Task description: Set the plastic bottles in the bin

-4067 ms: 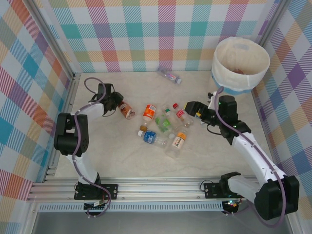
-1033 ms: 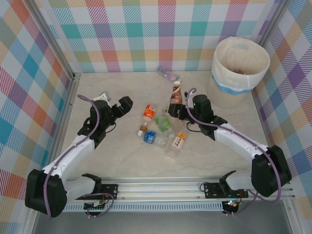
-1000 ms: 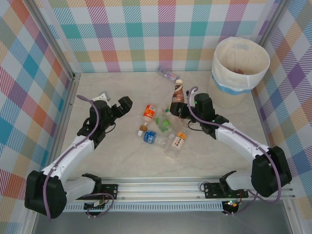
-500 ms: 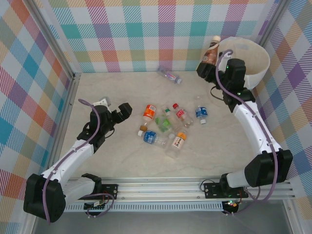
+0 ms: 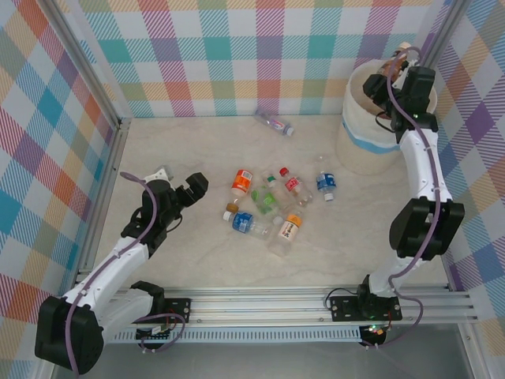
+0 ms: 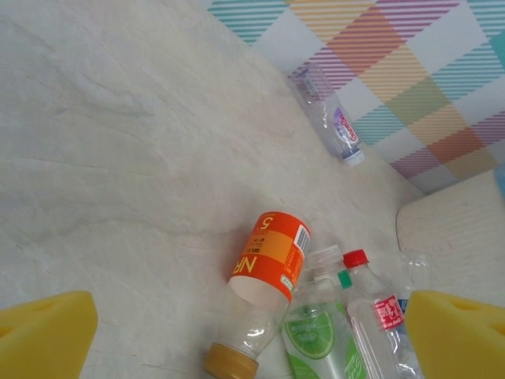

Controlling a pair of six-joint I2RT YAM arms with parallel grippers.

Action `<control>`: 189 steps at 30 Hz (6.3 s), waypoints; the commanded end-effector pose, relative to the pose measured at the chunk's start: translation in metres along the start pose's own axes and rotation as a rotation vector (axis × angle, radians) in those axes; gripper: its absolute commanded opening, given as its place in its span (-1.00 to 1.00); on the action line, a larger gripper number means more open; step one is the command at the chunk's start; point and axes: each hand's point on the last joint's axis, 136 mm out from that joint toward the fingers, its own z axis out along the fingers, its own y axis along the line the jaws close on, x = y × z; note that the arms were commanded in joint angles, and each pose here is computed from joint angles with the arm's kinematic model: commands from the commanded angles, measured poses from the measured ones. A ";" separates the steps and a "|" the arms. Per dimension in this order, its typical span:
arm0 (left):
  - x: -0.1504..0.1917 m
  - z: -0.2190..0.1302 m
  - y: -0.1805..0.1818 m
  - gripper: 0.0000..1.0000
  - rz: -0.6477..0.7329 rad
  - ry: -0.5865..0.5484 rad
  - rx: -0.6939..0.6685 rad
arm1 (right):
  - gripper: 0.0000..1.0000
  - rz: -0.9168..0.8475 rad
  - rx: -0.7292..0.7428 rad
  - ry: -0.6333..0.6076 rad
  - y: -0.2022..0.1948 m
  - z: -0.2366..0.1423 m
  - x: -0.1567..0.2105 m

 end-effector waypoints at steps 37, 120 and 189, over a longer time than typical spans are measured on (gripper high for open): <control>0.031 0.031 0.004 1.00 -0.063 0.247 0.024 | 0.80 -0.383 -0.179 0.183 0.110 -0.067 0.109; 0.042 0.042 0.024 1.00 -0.167 0.275 -0.070 | 0.05 -0.768 0.055 -0.264 0.113 -0.095 0.027; 0.066 0.046 0.023 1.00 -0.198 0.377 -0.008 | 0.94 -0.657 -0.305 0.341 0.121 0.093 0.149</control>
